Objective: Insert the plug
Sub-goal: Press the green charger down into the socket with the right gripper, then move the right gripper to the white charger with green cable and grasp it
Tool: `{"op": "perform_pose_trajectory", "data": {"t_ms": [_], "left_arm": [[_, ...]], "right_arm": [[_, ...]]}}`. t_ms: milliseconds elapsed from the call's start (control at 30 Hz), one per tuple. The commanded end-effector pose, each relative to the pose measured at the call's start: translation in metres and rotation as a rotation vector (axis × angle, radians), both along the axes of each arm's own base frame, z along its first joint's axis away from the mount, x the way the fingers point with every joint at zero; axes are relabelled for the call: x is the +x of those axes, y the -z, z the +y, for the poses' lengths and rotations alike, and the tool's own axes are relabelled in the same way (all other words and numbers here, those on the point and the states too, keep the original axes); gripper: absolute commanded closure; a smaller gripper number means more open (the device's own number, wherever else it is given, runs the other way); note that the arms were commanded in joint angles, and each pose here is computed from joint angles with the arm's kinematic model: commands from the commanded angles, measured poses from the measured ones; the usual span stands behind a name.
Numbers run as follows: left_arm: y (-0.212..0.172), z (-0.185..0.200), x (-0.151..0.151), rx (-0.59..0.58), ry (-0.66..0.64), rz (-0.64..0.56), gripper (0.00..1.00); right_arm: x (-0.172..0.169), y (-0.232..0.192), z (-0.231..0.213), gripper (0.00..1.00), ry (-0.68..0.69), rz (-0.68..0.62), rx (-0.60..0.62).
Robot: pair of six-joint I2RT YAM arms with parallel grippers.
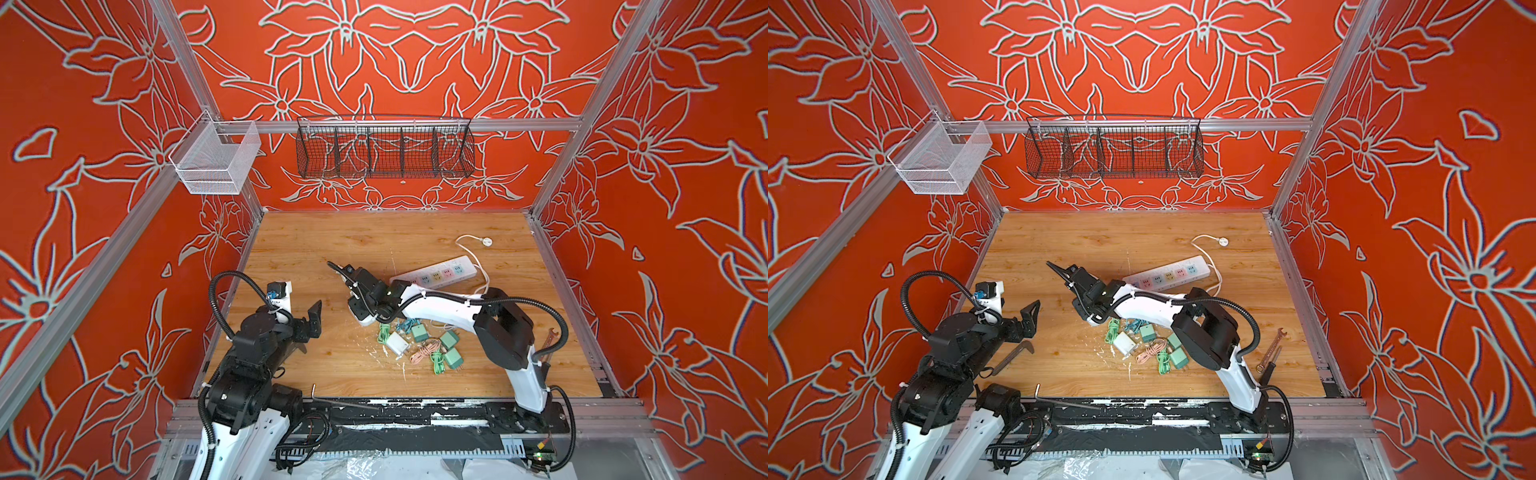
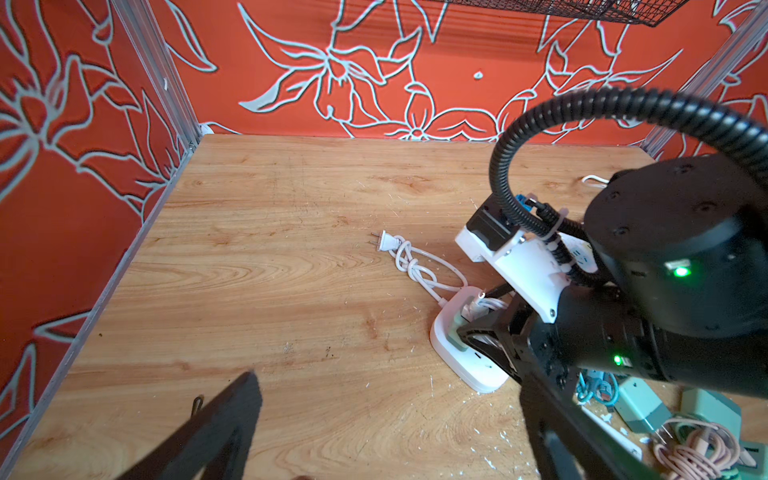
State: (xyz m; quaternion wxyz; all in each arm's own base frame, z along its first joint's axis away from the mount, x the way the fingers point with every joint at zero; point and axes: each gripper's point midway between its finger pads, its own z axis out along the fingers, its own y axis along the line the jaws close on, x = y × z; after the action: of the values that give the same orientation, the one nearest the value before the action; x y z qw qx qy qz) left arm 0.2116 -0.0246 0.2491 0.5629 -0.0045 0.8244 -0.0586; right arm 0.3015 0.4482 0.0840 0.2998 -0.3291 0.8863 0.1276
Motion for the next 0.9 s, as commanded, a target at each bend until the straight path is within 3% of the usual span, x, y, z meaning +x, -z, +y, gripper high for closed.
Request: {"op": "perform_pose_trajectory", "data": {"t_ms": [0,200,433,533,867], "left_arm": [[-0.001,-0.001,0.003,-0.001,0.004,-0.011,0.03],[0.000,-0.002,0.003,-0.003,0.012,-0.007,0.03],[-0.001,-0.002,0.004,-0.004,0.012,-0.008,0.03],[-0.001,-0.003,0.003,-0.006,0.013,-0.007,0.03],[-0.002,-0.005,0.003,-0.015,0.021,-0.002,0.03]], "right_arm": [[-0.058,0.093,-0.038,0.94,-0.082,0.231,-0.262],[-0.048,0.071,-0.028,0.88,-0.084,0.184,-0.241],[-0.031,0.025,-0.004,0.51,-0.098,0.094,-0.144],[-0.025,-0.002,0.012,0.39,-0.112,0.054,-0.072],[-0.033,-0.063,0.006,0.22,-0.137,-0.004,0.039]]}}
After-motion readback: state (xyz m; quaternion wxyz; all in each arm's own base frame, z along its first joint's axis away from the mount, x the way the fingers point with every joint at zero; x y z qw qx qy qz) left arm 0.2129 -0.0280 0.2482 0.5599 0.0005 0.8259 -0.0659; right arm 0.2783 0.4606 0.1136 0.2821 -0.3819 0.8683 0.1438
